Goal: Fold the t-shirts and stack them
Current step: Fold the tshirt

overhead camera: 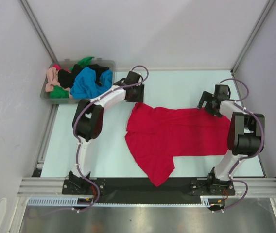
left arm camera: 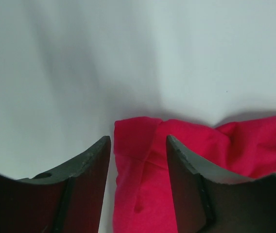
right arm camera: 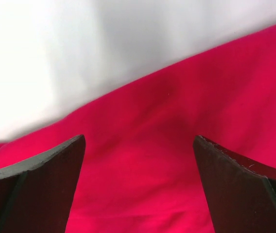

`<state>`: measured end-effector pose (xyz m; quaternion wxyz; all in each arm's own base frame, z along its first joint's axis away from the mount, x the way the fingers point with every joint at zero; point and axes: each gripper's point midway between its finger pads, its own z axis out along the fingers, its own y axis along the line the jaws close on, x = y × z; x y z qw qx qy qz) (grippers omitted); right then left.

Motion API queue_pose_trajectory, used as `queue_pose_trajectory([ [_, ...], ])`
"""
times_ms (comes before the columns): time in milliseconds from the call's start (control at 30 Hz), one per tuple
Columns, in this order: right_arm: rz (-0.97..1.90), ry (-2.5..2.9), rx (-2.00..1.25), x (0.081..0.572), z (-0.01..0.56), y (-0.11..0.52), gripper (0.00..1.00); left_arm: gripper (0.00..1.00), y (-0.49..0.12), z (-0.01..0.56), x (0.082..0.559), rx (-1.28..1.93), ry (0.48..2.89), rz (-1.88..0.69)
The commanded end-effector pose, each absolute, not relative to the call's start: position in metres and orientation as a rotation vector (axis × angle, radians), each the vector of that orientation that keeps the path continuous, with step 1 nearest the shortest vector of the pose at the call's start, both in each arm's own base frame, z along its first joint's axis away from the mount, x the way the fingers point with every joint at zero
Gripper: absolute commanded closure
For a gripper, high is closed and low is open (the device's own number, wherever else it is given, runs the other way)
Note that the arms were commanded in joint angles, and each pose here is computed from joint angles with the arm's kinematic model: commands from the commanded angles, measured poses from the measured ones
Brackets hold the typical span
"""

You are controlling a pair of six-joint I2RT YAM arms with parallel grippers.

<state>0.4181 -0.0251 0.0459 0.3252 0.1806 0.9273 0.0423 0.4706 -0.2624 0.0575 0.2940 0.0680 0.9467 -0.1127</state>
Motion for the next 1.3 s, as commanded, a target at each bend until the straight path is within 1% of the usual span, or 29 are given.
queue_pose_trajectory([
  [0,0.085,2.431,0.455,0.43,0.049,-0.028,0.0,0.46,-0.273,0.073,0.484,0.198,2.458,-0.304],
  [67,0.081,2.43,0.452,0.432,0.049,-0.028,0.0,0.53,-0.269,0.068,0.486,0.181,2.463,-0.269],
  [100,0.081,2.432,0.451,0.433,0.048,-0.028,0.0,0.59,-0.268,0.064,0.485,0.175,2.469,-0.26],
  [167,0.079,2.43,0.449,0.434,0.047,-0.029,0.0,0.64,-0.267,0.06,0.486,0.158,2.474,-0.251],
  [200,0.079,2.431,0.452,0.435,0.046,-0.03,0.0,0.67,-0.267,0.056,0.486,0.155,2.482,-0.247],
  [267,0.076,2.438,0.459,0.435,0.045,-0.032,0.0,0.67,-0.267,0.054,0.486,0.143,2.488,-0.253],
  [433,0.074,2.437,0.461,0.434,0.044,-0.033,0.0,0.66,-0.269,0.054,0.484,0.131,2.489,-0.268],
  [500,0.074,2.44,0.464,0.434,0.043,-0.033,0.0,0.61,-0.272,0.057,0.485,0.136,2.483,-0.284],
  [633,0.076,2.44,0.47,0.433,0.042,-0.033,0.0,0.45,-0.276,0.075,0.486,0.139,2.441,-0.326],
  [667,0.074,2.439,0.47,0.433,0.043,-0.033,0.0,0.43,-0.276,0.083,0.487,0.135,2.424,-0.33],
  [733,0.079,2.434,0.47,0.433,0.044,-0.032,0.0,0.43,-0.278,0.089,0.489,0.155,2.402,-0.33],
  [867,0.081,2.429,0.475,0.435,0.044,-0.032,0.0,0.49,-0.283,0.086,0.491,0.191,2.401,-0.335],
  [1033,0.08,2.43,0.476,0.435,0.043,-0.032,0.0,0.58,-0.283,0.063,0.49,0.188,2.444,-0.287],
  [1067,0.083,2.43,0.477,0.435,0.043,-0.031,0.0,0.62,-0.281,0.061,0.491,0.18,2.443,-0.268],
  [1133,0.08,2.432,0.475,0.435,0.043,-0.032,0.0,0.66,-0.279,0.059,0.492,0.171,2.445,-0.251],
  [1233,0.081,2.44,0.472,0.433,0.041,-0.031,0.01,0.78,-0.275,0.061,0.495,0.159,2.435,-0.223],
  [1267,0.08,2.445,0.471,0.432,0.04,-0.031,0.01,0.86,-0.273,0.061,0.495,0.153,2.435,-0.215],
])
